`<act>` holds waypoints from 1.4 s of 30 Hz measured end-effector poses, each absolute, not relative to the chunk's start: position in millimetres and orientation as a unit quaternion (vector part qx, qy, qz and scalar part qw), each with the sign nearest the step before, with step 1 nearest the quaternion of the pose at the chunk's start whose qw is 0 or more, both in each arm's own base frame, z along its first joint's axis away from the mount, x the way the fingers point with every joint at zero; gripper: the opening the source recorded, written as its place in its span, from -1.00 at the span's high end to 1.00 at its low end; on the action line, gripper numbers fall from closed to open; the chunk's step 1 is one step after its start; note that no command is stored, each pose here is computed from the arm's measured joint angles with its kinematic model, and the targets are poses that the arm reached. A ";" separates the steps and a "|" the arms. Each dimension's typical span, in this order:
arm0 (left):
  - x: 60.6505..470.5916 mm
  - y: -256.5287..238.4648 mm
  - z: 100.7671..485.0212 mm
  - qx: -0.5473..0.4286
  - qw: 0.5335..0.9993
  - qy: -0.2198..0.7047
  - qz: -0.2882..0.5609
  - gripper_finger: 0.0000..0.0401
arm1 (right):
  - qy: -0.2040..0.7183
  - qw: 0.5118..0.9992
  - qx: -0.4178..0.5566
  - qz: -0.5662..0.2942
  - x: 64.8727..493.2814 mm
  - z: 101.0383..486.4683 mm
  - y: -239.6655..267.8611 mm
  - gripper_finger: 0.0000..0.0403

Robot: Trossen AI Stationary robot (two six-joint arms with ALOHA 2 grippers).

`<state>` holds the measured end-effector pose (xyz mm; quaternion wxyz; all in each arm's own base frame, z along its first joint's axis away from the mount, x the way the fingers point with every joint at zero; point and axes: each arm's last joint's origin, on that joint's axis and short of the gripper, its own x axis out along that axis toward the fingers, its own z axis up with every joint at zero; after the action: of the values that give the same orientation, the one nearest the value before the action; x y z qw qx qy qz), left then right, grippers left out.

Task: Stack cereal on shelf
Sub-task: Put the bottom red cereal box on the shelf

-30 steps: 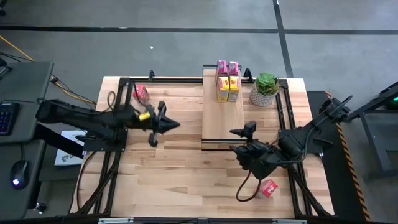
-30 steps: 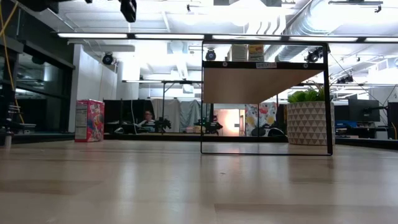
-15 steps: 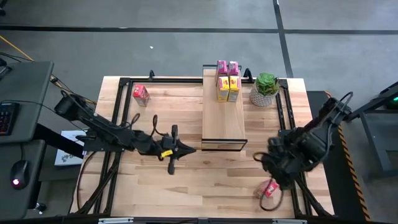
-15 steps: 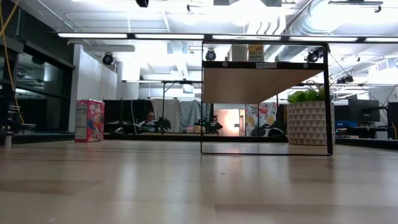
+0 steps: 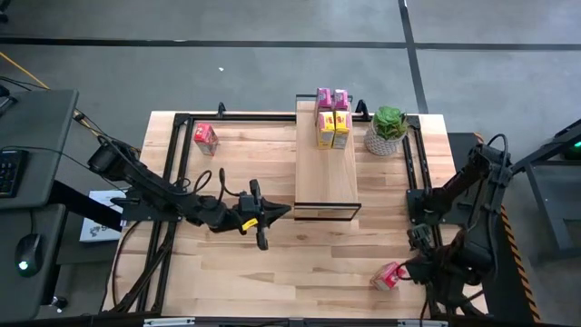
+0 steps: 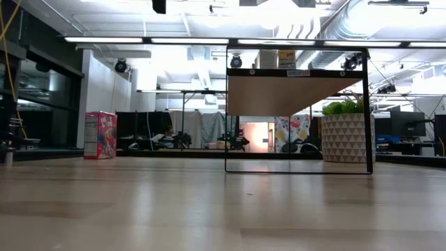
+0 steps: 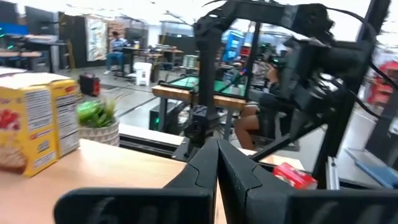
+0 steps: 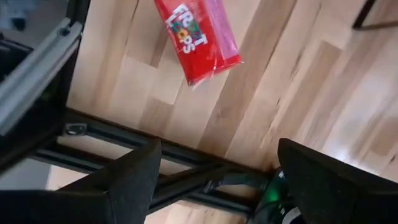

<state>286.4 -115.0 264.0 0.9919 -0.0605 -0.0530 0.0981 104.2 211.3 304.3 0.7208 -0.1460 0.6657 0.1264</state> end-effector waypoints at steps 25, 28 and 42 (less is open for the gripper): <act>286.8 -113.5 261.6 -0.114 0.983 -0.056 0.132 1.00 | 0.553 0.756 -0.259 0.233 118.6 271.6 240.9 -0.57; 286.8 -113.5 261.6 -0.118 0.983 -0.056 0.131 1.00 | 0.562 0.744 -0.279 0.229 124.7 261.6 245.1 -0.57; 286.8 -113.5 261.6 -0.118 0.983 -0.056 0.131 1.00 | 0.617 0.691 -0.298 0.229 154.0 230.3 247.5 -0.55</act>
<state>286.8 -113.5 261.6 0.9827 -0.1181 -0.0563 0.1314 154.0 247.5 230.3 0.6912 -0.2981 0.6172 0.2290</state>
